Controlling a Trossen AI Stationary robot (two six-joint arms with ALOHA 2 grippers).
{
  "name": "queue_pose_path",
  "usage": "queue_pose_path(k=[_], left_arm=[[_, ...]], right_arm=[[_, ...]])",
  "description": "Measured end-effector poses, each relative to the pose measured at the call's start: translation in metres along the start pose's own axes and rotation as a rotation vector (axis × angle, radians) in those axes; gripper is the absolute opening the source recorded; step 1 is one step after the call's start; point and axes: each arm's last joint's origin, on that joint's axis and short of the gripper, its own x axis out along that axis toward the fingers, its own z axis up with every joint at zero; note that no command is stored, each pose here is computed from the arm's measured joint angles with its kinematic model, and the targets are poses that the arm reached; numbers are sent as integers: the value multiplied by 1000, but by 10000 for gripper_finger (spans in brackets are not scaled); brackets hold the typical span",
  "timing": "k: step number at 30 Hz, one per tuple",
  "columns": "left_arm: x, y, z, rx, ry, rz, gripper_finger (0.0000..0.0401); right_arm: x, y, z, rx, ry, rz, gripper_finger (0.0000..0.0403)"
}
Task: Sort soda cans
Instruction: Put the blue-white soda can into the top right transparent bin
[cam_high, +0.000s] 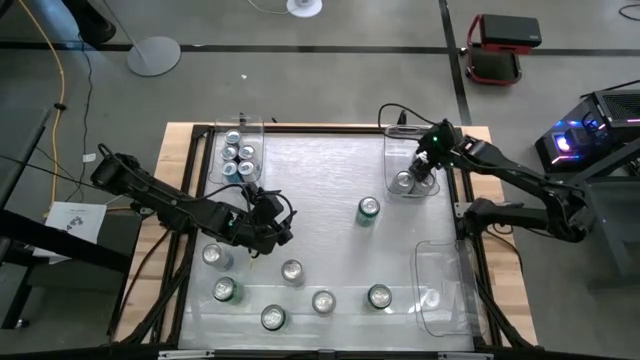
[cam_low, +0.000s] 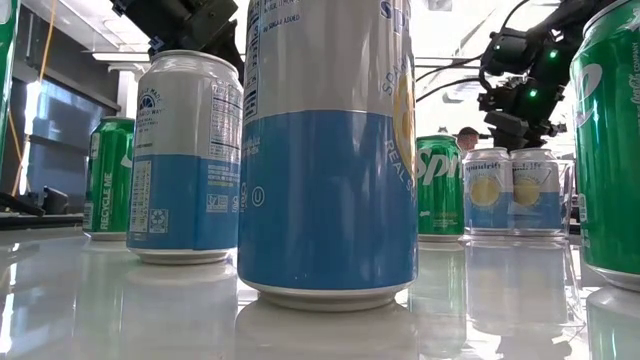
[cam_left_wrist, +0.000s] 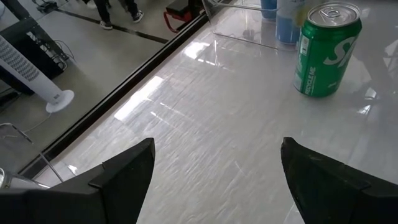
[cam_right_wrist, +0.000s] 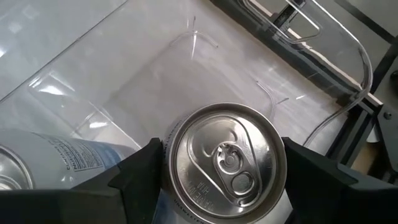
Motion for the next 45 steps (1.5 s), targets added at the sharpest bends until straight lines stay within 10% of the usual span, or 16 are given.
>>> queue_pose_path(k=[23, 33, 40, 45], left_arm=[[0, 0, 0, 0, 4, -7, 326], [-40, -15, -8, 272, -98, -97, 326], [-94, -14, 2, 145, -200, -416, 326], [-104, -10, 4, 119, -236, -415, 326]], right_arm=[[-39, -4, 38, 3, -183, 43, 332], [-61, 68, 33, -229, -559, 484, 332], [-74, 123, 11, -330, -836, 791, 332], [-78, 169, -19, -480, -891, 1026, 332]])
